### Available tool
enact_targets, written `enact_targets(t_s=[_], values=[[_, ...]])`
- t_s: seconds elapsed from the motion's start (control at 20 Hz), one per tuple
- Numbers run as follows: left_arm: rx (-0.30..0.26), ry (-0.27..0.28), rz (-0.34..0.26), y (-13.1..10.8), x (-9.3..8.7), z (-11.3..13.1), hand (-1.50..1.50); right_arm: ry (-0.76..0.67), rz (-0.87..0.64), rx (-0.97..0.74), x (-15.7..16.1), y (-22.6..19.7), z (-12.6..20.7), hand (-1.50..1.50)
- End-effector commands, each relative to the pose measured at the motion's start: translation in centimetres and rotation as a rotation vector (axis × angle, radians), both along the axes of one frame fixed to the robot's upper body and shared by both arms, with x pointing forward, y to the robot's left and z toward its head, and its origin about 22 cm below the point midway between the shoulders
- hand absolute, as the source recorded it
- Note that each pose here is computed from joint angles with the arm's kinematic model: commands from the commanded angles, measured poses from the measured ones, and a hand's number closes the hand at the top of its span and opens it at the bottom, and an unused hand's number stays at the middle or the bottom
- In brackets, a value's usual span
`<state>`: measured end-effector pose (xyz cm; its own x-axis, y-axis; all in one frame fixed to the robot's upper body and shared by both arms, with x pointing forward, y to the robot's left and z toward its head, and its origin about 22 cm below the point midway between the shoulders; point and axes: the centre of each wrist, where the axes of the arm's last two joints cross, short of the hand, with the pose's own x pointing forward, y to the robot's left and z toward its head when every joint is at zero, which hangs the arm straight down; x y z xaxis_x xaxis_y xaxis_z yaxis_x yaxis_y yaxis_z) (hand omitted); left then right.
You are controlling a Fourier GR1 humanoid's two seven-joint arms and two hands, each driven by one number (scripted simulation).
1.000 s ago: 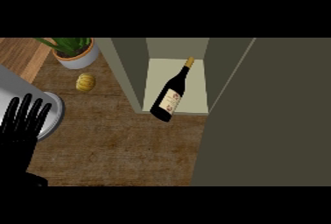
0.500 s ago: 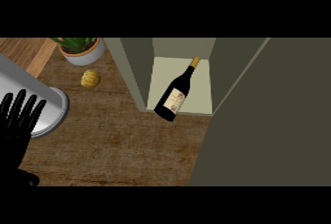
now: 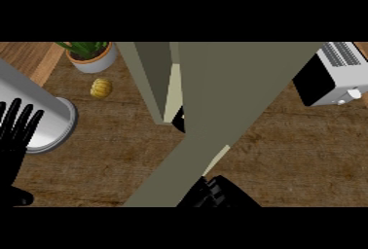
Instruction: Pick up the wine, place it into the cabinet and close the cabinet
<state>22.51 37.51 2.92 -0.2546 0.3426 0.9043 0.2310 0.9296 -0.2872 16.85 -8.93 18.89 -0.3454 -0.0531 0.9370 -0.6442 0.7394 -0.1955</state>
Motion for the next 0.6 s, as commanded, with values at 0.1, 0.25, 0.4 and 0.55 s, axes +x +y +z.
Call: enact_targets(t_s=[0.1,0.25,0.4,0.55], values=[[-0.006,0.000,0.040,0.6,-0.2,0.1,-1.50,0.023,0.019,0.000,2.8,7.9,3.8,1.50],[-0.006,0.002,0.059,2.3,0.0,0.6,-1.50,0.056,-0.015,0.003,5.2,9.1,5.1,1.50],[-0.008,0.012,0.047,2.7,-2.0,-2.5,-1.50,0.076,-0.024,0.053,8.0,9.0,6.1,1.50],[0.007,0.002,0.056,2.7,-0.5,-0.1,-1.50,0.130,-0.033,0.056,11.8,9.2,6.2,1.50]])
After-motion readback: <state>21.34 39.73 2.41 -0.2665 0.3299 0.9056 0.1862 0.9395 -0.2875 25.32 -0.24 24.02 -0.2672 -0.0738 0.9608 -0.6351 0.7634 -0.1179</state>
